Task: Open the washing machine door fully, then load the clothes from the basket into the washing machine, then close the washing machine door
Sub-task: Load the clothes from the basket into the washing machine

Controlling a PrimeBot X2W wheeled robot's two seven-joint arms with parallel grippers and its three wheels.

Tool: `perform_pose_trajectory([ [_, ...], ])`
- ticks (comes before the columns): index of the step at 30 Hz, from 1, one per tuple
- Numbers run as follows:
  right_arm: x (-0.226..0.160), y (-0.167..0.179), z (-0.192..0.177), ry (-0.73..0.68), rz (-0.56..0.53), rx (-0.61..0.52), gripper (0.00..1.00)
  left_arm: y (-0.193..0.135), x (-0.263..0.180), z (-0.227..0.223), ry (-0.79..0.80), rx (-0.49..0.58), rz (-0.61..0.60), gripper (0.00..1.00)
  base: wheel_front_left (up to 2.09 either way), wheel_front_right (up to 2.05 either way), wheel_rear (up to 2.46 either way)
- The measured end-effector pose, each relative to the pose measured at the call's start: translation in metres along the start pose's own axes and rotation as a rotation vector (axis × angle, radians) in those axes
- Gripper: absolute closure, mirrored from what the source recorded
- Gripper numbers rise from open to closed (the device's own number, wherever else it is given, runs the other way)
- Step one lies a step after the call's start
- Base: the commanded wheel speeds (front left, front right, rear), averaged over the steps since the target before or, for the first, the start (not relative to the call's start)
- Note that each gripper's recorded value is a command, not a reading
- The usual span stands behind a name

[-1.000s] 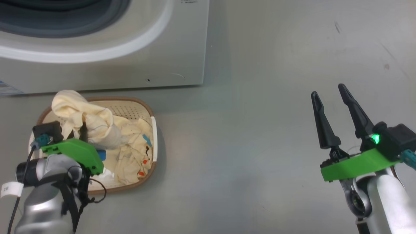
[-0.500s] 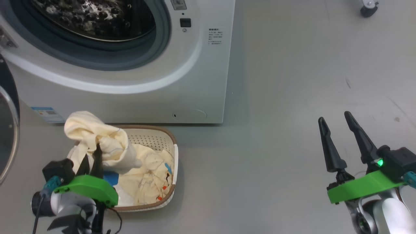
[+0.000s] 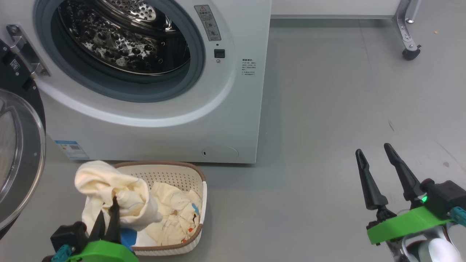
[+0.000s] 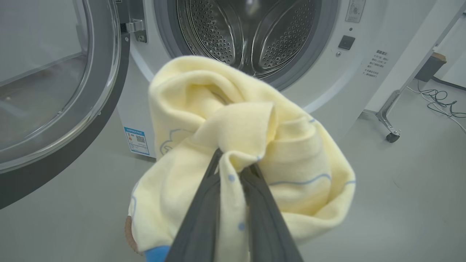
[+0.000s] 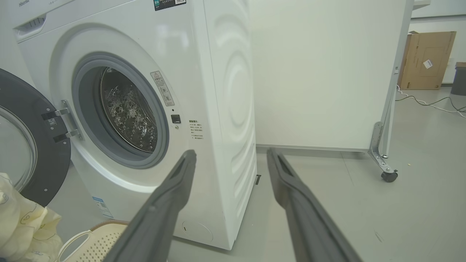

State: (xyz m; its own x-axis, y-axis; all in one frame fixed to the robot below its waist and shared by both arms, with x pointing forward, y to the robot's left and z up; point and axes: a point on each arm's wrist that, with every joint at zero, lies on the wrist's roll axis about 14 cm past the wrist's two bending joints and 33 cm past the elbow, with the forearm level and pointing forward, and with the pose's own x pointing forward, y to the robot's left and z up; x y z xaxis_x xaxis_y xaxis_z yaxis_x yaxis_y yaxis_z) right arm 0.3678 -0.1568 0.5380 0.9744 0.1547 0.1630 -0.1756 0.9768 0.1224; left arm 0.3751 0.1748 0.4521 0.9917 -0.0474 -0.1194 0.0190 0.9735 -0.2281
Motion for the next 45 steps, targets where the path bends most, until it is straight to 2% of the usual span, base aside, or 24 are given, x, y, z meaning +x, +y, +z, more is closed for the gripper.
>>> perform_pose_trajectory([
  [12, -0.005, 0.001, -0.005, 0.016, -0.006, 0.013, 0.00, -0.005, -0.007, -0.001, -0.006, 0.006, -0.020, 1.00, 0.00, 0.00, 0.00],
  [25, -0.005, -0.005, -0.021, 0.064, -0.027, 0.024, 0.00, -0.008, 0.011, 0.001, -0.013, 0.006, -0.032, 1.00, 0.00, 0.00, 0.00],
  [33, 0.004, -0.015, -0.041, 0.113, -0.050, 0.027, 0.00, -0.012, 0.062, 0.034, -0.106, 0.019, -0.074, 1.00, 0.00, 0.00, 0.00],
  [45, 0.029, -0.034, -0.084, 0.194, -0.091, 0.030, 0.00, -0.024, 0.178, 0.087, -0.246, 0.028, -0.143, 1.00, 0.00, 0.00, 0.00],
])
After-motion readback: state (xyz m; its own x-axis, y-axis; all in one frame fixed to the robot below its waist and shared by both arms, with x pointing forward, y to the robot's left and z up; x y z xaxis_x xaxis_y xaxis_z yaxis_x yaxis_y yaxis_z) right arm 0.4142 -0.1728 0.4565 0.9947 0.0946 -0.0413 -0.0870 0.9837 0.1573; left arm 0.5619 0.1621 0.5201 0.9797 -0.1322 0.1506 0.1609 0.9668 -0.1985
